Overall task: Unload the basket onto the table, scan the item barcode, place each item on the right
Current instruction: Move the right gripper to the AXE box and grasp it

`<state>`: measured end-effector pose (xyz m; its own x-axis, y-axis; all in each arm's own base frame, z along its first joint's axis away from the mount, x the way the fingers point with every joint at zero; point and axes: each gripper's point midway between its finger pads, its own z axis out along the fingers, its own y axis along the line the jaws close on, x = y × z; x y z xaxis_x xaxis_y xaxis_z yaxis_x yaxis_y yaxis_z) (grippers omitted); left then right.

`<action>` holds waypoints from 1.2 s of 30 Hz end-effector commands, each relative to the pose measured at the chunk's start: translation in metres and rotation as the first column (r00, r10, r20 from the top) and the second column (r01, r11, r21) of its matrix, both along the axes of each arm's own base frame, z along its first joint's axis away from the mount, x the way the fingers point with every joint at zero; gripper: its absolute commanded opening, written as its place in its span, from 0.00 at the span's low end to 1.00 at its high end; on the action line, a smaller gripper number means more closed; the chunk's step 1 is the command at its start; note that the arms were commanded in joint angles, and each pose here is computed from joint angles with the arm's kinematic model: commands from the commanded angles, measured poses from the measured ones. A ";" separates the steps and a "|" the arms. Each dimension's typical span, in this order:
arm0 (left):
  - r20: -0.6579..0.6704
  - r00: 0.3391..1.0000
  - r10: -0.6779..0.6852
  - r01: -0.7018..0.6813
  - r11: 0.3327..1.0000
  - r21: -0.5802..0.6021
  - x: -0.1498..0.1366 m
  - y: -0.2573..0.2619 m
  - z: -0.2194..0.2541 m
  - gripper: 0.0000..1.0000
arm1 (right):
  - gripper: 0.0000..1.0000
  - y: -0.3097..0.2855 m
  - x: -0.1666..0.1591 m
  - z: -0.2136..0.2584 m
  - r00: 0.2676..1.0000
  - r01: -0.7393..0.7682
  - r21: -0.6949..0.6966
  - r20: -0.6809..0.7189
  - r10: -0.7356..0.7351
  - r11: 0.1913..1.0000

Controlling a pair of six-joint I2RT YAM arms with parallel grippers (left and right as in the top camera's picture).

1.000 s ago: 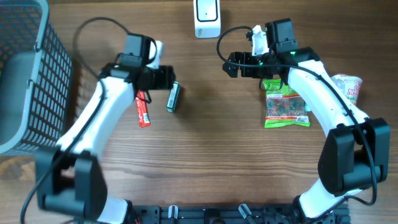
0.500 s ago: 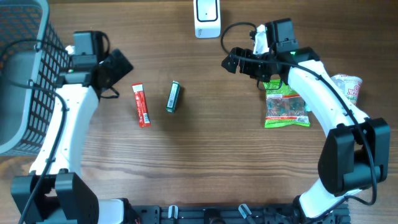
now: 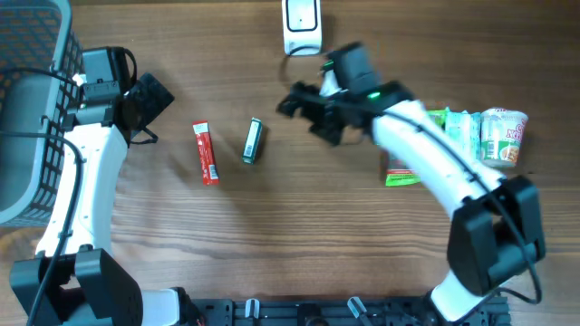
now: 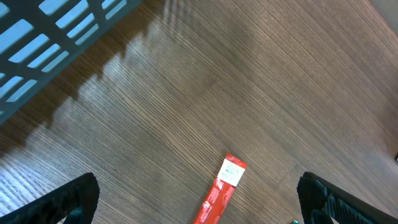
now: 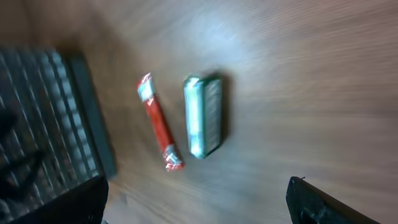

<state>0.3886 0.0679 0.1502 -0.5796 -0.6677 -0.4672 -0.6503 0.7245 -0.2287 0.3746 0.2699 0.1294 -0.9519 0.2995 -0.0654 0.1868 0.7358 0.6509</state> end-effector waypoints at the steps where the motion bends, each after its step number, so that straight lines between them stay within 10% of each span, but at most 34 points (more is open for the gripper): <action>1: 0.012 1.000 0.022 -0.022 1.000 0.008 0.002 0.004 0.004 1.00 | 0.92 0.036 -0.002 0.029 0.992 0.059 -0.112 0.116 -0.046 0.992; 36: 0.011 1.000 0.022 -0.022 1.000 0.008 0.002 0.004 0.004 1.00 | 0.78 0.098 0.017 -0.114 0.967 0.132 -0.344 0.252 -0.044 0.930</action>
